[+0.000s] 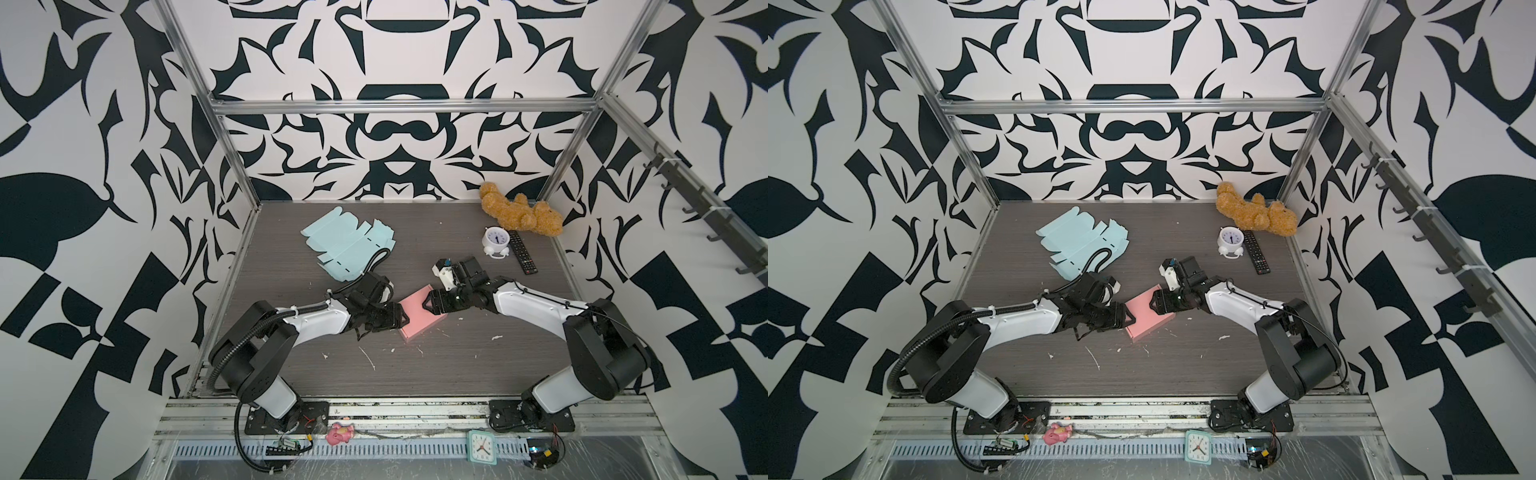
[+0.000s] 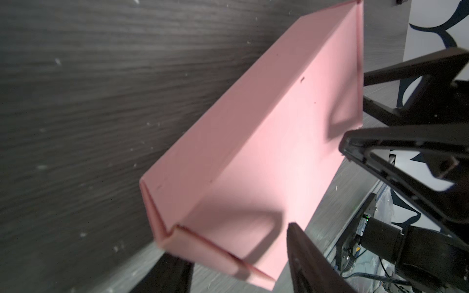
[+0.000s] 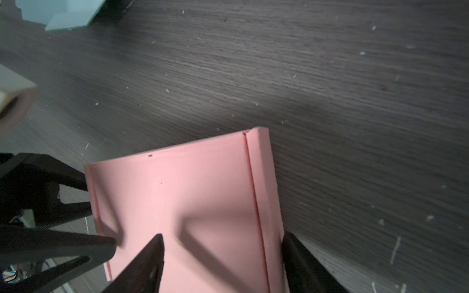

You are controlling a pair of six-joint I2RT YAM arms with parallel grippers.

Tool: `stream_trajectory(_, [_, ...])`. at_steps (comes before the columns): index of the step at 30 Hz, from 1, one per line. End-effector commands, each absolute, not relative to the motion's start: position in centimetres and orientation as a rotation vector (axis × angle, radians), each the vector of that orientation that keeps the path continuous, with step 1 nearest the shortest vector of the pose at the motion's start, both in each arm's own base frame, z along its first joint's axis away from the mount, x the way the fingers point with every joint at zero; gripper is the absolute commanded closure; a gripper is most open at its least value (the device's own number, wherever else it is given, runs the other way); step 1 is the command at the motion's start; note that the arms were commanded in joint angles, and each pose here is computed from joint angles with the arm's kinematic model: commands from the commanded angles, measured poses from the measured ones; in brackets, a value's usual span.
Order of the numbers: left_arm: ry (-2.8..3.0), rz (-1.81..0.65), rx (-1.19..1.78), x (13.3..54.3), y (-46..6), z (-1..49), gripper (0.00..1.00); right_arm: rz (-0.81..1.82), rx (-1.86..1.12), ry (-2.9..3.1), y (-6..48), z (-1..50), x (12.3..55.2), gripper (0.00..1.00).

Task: Assemble paper box
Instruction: Rotate the paper box at the center of the table, then move the paper box to the top-center of the table.

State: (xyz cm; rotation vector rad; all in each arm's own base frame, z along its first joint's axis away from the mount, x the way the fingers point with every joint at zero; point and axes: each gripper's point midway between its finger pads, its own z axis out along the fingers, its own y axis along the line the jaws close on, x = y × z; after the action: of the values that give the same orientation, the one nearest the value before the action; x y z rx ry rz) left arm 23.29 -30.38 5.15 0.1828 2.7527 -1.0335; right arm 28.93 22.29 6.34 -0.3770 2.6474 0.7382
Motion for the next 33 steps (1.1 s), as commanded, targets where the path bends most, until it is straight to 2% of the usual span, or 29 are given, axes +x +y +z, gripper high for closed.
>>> stream_trajectory(1, [2.635,-1.15,0.271,25.4,-32.8,7.9,0.41,0.856,-0.405,2.578,23.6,8.5,29.0,0.25])
stream_trajectory(15, [2.602,-1.181,0.318,30.7,-35.5,8.6,0.42,0.85,-0.321,2.53,22.2,9.6,32.3,0.24])
stream_trajectory(33, [2.562,-1.225,0.336,38.0,-38.7,8.1,0.42,0.855,-0.203,2.516,20.8,9.5,39.2,0.24])
